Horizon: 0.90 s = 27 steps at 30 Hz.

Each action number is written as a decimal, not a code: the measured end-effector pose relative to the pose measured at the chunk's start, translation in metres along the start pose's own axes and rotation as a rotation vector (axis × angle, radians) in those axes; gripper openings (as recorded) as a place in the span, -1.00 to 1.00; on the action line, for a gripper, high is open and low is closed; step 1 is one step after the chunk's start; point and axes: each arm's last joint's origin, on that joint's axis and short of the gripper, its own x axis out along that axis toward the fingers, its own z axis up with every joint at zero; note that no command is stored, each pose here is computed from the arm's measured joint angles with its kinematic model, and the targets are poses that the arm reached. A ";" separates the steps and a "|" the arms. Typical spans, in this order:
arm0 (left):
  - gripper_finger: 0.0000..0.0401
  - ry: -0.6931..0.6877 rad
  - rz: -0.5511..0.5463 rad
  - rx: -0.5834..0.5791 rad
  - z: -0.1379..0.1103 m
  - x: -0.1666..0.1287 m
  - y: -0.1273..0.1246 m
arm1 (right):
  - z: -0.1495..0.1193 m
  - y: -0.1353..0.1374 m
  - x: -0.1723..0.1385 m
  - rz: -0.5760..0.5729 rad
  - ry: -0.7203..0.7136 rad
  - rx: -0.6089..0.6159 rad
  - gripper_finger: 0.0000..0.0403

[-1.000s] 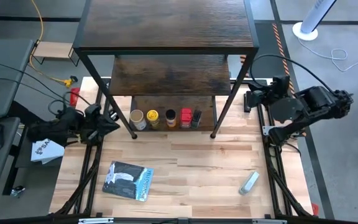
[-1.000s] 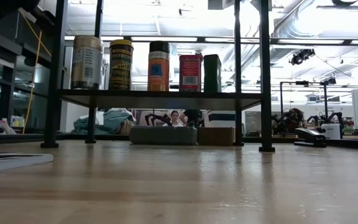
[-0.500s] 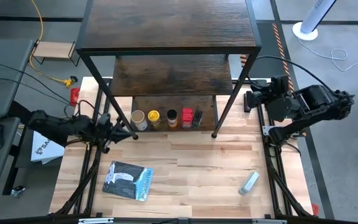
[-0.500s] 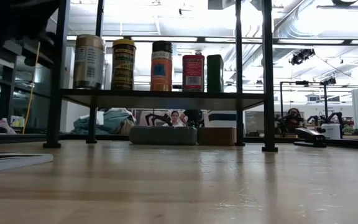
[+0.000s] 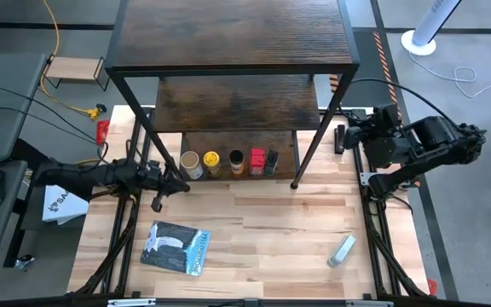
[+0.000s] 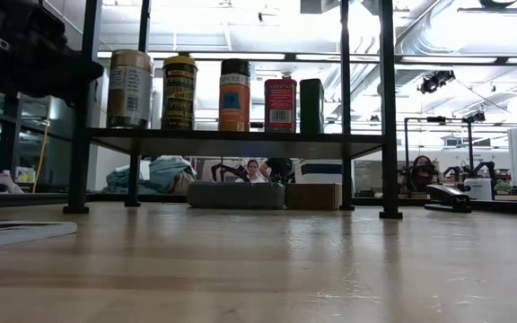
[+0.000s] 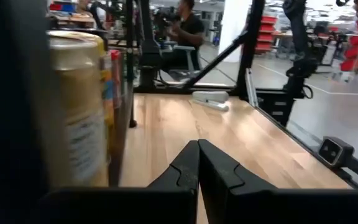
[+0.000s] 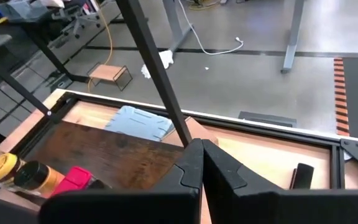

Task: Shelf spices
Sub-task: Return to Home Position

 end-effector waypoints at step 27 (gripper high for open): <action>-1.00 0.068 0.087 -0.090 -0.006 -0.003 0.021 | -0.176 -0.026 0.092 0.637 0.172 -0.041 -1.00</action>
